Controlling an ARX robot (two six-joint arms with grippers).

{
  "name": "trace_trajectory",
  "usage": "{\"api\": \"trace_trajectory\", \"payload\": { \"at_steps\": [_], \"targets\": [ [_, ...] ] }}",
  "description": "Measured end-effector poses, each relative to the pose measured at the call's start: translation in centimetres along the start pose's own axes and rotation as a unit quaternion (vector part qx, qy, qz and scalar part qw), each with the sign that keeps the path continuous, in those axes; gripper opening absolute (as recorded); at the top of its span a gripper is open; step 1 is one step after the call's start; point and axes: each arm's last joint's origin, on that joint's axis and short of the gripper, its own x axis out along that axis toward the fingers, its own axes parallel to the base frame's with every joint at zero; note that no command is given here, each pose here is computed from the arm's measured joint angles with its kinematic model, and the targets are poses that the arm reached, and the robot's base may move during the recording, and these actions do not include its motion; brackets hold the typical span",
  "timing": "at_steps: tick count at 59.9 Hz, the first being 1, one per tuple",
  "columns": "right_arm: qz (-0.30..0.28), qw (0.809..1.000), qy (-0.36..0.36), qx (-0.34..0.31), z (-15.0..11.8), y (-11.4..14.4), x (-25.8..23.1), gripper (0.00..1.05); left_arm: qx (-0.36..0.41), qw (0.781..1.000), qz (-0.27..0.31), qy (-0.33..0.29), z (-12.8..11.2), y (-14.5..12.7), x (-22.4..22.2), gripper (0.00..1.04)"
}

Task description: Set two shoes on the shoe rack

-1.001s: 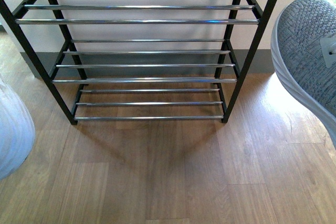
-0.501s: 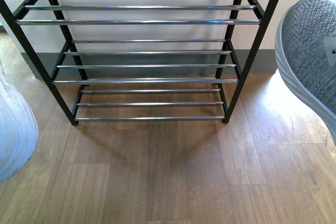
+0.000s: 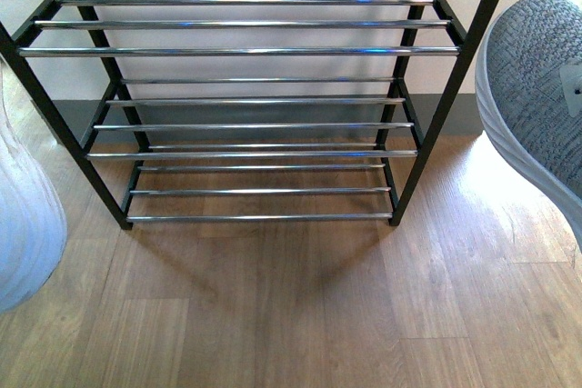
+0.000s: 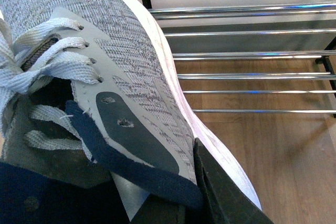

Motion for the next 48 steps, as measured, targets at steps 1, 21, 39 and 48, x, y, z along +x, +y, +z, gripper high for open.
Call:
{"api": "trace_trajectory", "payload": {
  "at_steps": [1,21,39,48],
  "targets": [
    [0.000,1.000,0.000,0.000,0.00,0.00,0.00,0.01,0.000,1.000,0.000,0.000,0.00,0.00,0.00,0.02],
    [0.000,1.000,0.001,0.000,-0.05,-0.02,0.00,0.01,0.001,1.000,-0.001,0.002,-0.12,0.00,0.02,0.02],
    [0.000,1.000,0.001,0.000,-0.05,-0.01,0.00,0.01,0.001,1.000,-0.001,0.002,-0.12,0.00,0.02,0.02],
    [0.000,1.000,0.001,0.000,-0.05,-0.02,0.00,0.01,0.001,1.000,0.000,0.002,-0.12,0.01,0.02,0.02]
  ]
}}
